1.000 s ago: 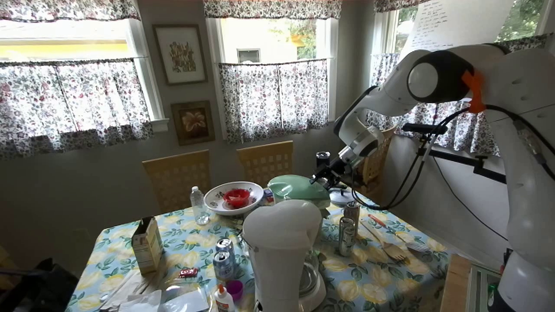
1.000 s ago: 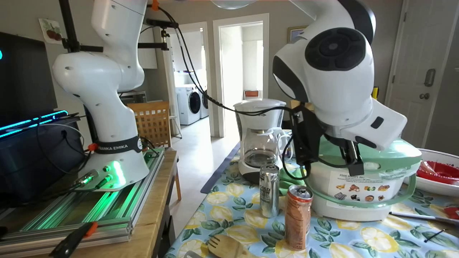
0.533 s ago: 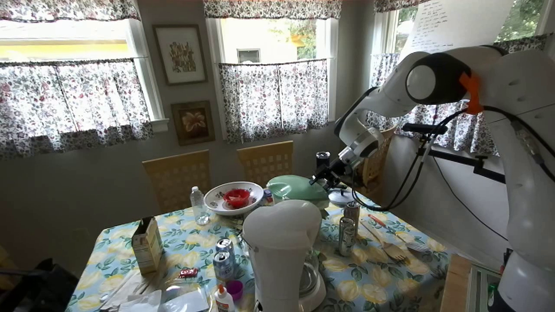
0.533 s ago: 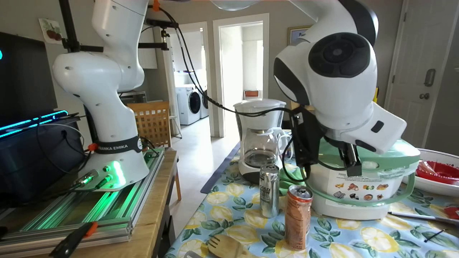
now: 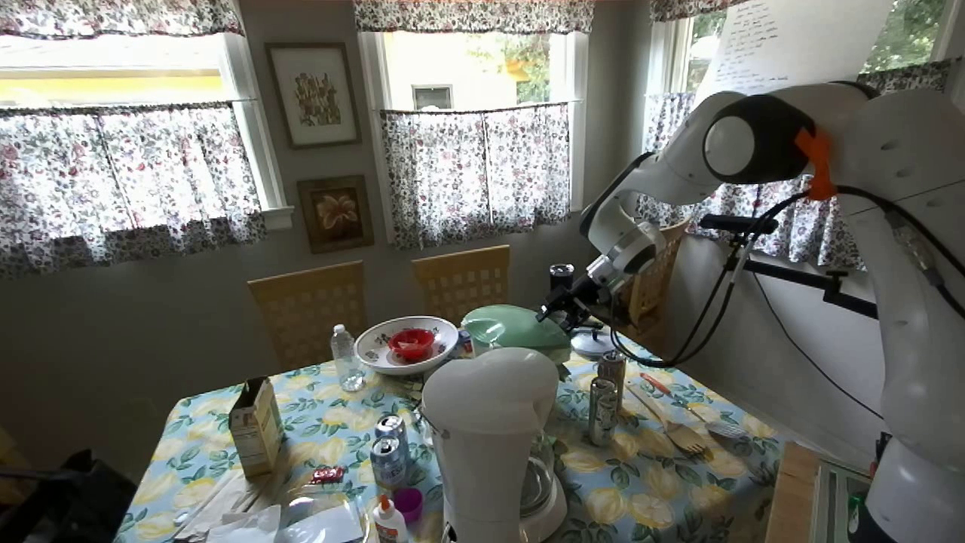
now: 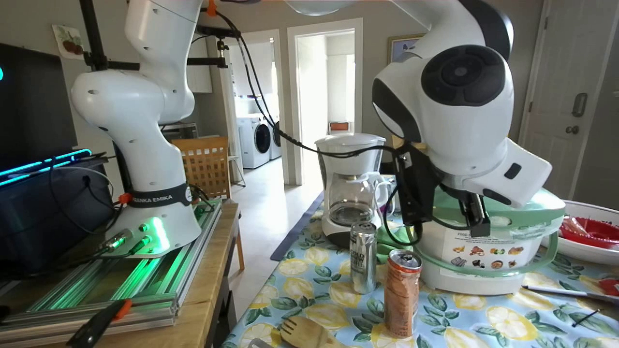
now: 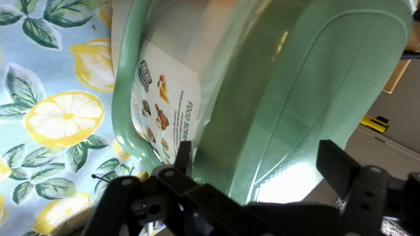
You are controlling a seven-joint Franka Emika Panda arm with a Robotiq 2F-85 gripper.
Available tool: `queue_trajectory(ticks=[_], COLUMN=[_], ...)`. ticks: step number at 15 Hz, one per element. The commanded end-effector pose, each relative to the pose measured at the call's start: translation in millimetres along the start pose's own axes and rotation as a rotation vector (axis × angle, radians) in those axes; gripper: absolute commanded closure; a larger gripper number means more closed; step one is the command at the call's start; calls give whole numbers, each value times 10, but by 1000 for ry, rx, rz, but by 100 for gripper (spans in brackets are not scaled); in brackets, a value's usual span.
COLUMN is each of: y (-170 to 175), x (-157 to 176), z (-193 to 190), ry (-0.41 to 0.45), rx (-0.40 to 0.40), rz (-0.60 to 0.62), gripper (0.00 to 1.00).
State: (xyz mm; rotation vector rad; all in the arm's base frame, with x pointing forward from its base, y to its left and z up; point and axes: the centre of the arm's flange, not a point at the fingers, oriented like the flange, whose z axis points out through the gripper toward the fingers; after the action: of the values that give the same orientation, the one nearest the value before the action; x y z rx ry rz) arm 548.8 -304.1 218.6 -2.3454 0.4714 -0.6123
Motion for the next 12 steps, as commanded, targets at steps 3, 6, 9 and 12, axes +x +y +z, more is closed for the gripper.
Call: queue_trajectory(ticks=[3, 6, 9, 12], y=[-19, -69, -103, -133], x=[94, 128, 158, 166], z=[73, 43, 26, 37], ry=[6, 17, 23, 23], rx=[20, 25, 27, 29], rz=[-7, -19, -26, -33], gripper=[46, 66, 75, 47])
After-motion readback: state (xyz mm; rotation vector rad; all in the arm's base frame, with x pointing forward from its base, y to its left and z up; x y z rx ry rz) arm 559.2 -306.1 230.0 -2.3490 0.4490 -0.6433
